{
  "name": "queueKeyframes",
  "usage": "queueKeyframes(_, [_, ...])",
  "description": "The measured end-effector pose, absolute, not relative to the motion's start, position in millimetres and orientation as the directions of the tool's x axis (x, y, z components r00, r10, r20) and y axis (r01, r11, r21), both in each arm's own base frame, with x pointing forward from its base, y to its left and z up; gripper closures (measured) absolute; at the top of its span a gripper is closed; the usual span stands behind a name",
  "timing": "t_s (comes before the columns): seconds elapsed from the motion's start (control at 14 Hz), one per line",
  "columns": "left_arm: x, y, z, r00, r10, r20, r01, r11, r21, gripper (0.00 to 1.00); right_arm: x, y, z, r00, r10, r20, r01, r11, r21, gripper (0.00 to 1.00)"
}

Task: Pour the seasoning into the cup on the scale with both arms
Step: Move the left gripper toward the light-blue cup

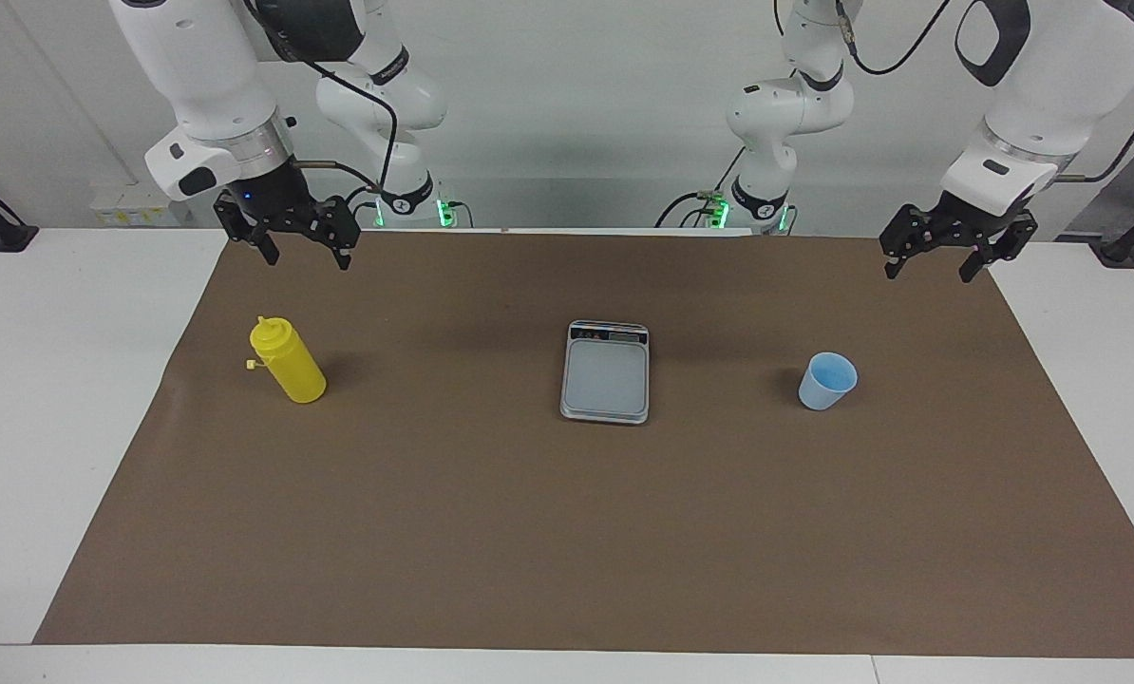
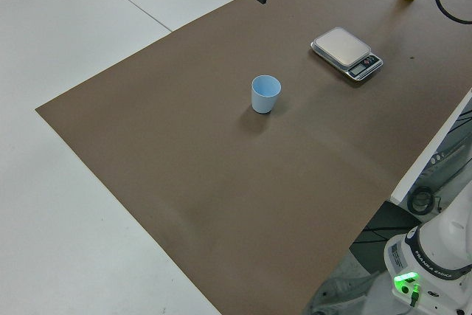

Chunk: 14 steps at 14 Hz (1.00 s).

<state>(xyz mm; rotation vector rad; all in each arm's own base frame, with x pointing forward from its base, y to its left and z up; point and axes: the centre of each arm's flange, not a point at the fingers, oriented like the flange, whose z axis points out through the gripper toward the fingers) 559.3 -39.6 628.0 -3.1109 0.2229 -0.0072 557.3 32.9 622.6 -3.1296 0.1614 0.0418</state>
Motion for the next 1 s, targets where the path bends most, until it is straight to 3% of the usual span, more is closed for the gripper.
queueKeyframes(1.0, [559.2,-40.3,626.7,0.99,-0.144,0.001,-0.144,-0.989,-0.015,0.0,557.3,32.9,622.6,0.994,-0.103,-0.027,-0.103,-0.995,-0.006,0.0])
